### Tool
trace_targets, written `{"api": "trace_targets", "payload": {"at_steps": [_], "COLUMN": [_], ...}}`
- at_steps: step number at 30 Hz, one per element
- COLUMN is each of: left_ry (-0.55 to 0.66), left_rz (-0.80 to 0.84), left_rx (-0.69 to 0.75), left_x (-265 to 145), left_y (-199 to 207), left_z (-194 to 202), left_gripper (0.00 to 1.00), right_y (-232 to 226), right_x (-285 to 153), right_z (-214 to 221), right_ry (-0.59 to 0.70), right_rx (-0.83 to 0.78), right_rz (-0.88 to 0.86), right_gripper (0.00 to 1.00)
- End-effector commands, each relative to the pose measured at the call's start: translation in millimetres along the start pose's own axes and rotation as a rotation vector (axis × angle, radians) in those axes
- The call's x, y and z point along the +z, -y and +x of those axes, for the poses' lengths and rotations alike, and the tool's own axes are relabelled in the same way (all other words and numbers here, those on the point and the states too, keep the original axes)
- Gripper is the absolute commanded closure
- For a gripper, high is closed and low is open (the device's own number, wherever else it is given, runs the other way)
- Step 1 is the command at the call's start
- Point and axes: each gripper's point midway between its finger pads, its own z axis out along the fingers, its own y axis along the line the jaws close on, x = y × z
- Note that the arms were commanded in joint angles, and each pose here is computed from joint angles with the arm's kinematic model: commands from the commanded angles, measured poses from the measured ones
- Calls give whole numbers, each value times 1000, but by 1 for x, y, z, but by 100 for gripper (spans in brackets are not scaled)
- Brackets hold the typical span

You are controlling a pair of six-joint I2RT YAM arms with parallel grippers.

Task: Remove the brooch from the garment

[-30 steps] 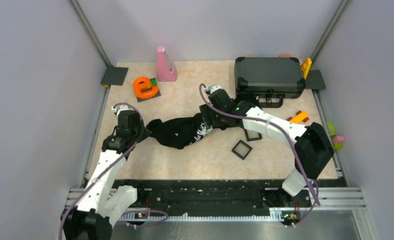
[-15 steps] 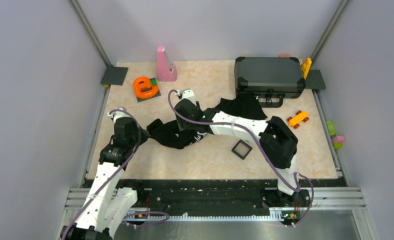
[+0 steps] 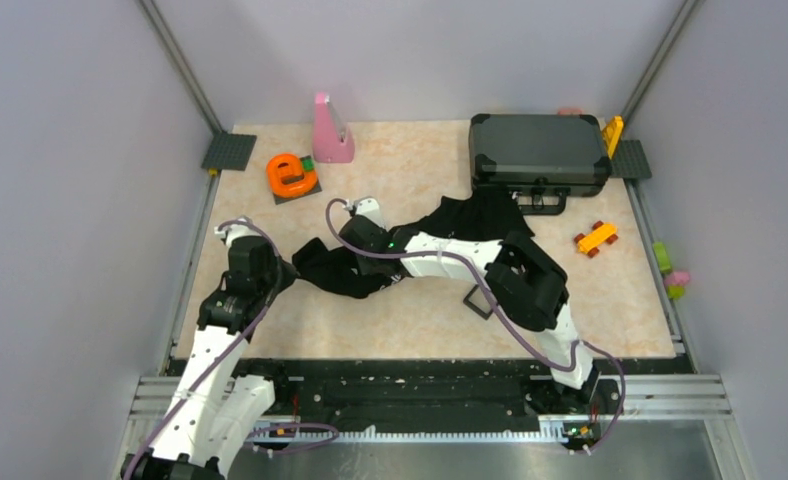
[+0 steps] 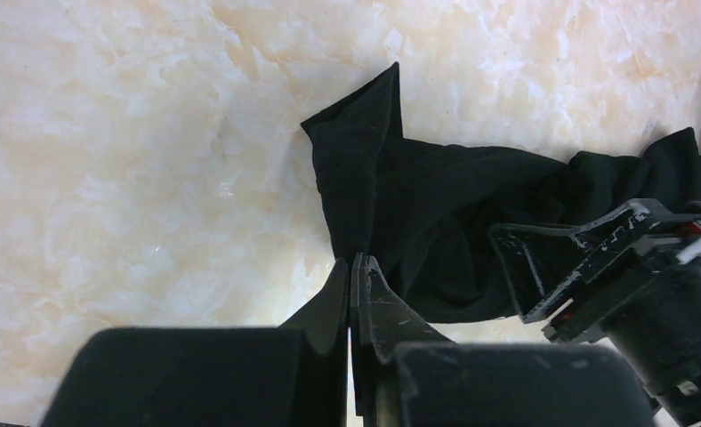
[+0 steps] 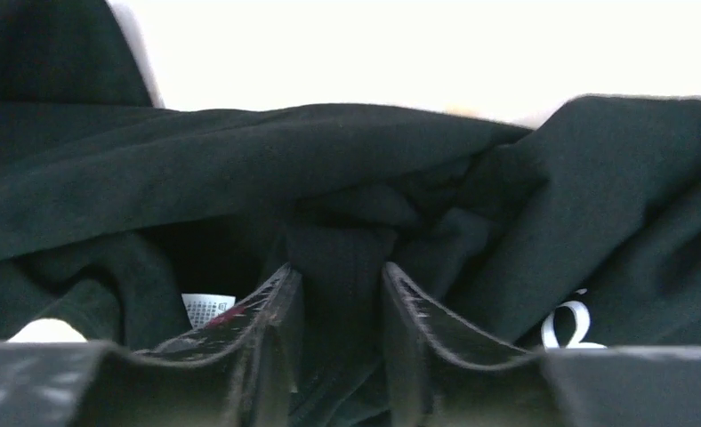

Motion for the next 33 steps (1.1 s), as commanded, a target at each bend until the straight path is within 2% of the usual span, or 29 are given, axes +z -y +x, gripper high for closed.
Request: {"api": "trace_targets", "payload": {"at_steps": [1, 2, 4, 8, 15, 19, 24, 28, 33], "left_ry": [64, 67, 81, 128, 272, 379, 524, 599, 489], "left_rz": [18, 17, 19, 21, -66, -48, 143, 373, 779], "left_rx": [-14, -14, -10, 3, 67, 98, 137, 186, 208], "left_x": [-7, -7, -9, -16, -47, -75, -126, -181, -240], "left_y": [10, 10, 14, 33, 65, 92, 135, 162, 211], "left_z": [-22, -23, -31, -64, -158, -213, -254, -253, -215], "left_gripper": [100, 100, 100, 100, 100, 100, 100, 100, 100], "right_y": [-3, -2, 3, 18, 66, 90, 103, 115, 140], "right_x": [-3, -9, -26, -75, -183, -246, -324, -375, -462], "right_z": [-22, -30, -55, -125, -250, -312, -361, -365, -348], "right_ry": [57, 72, 127, 271, 538, 708, 915, 998, 1146], "right_rx": [9, 2, -10, -46, -2, 29, 8, 18, 8], "right_rz": [29, 36, 55, 87, 28, -37, -63, -80, -112], "right_gripper": [82, 94, 100, 100, 100, 100, 100, 100, 100]}}
